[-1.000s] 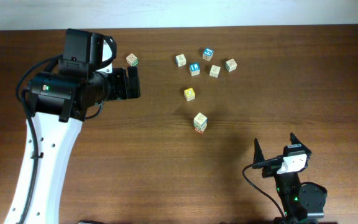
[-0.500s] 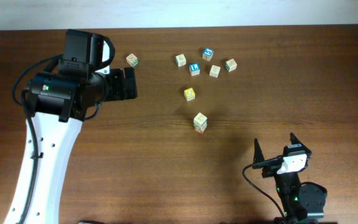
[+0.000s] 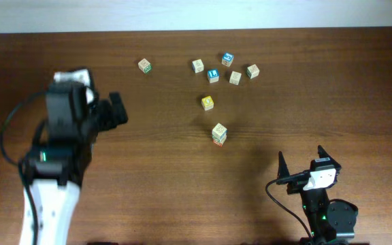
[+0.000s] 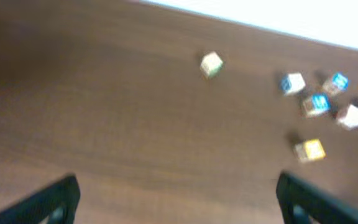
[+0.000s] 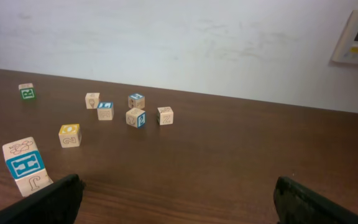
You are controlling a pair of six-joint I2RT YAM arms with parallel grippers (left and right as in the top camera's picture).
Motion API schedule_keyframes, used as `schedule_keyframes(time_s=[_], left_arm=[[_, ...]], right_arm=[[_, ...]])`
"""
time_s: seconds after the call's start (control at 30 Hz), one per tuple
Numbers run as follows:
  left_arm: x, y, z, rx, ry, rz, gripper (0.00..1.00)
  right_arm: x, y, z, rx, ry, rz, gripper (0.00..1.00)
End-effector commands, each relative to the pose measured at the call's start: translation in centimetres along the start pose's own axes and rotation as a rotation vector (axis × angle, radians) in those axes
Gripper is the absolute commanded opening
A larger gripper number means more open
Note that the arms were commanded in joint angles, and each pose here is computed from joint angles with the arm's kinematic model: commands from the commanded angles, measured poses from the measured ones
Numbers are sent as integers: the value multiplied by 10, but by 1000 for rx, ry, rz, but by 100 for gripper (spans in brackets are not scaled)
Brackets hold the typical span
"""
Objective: Rotate 3 blocks
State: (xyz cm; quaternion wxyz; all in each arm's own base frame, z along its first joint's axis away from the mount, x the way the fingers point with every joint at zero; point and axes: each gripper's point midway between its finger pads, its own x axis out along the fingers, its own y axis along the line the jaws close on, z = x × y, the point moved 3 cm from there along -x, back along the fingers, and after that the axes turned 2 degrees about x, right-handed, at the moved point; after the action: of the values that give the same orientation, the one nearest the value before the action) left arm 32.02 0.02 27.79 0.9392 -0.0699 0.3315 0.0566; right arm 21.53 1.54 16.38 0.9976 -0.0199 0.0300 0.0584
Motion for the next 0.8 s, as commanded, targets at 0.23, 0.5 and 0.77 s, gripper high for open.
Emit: schedule_keyframes(time_s=[0.23, 0.5, 0.77], left_arm=[[-19, 20, -79, 251, -431, -84, 99], [-21, 25, -116, 429, -663, -25, 99], [-11, 31, -144, 457, -669, -2, 99]], right_arm=[[0, 0, -3, 9, 1, -3, 98], [0, 0, -3, 9, 1, -3, 98], [0, 0, -3, 9, 1, -3, 98]])
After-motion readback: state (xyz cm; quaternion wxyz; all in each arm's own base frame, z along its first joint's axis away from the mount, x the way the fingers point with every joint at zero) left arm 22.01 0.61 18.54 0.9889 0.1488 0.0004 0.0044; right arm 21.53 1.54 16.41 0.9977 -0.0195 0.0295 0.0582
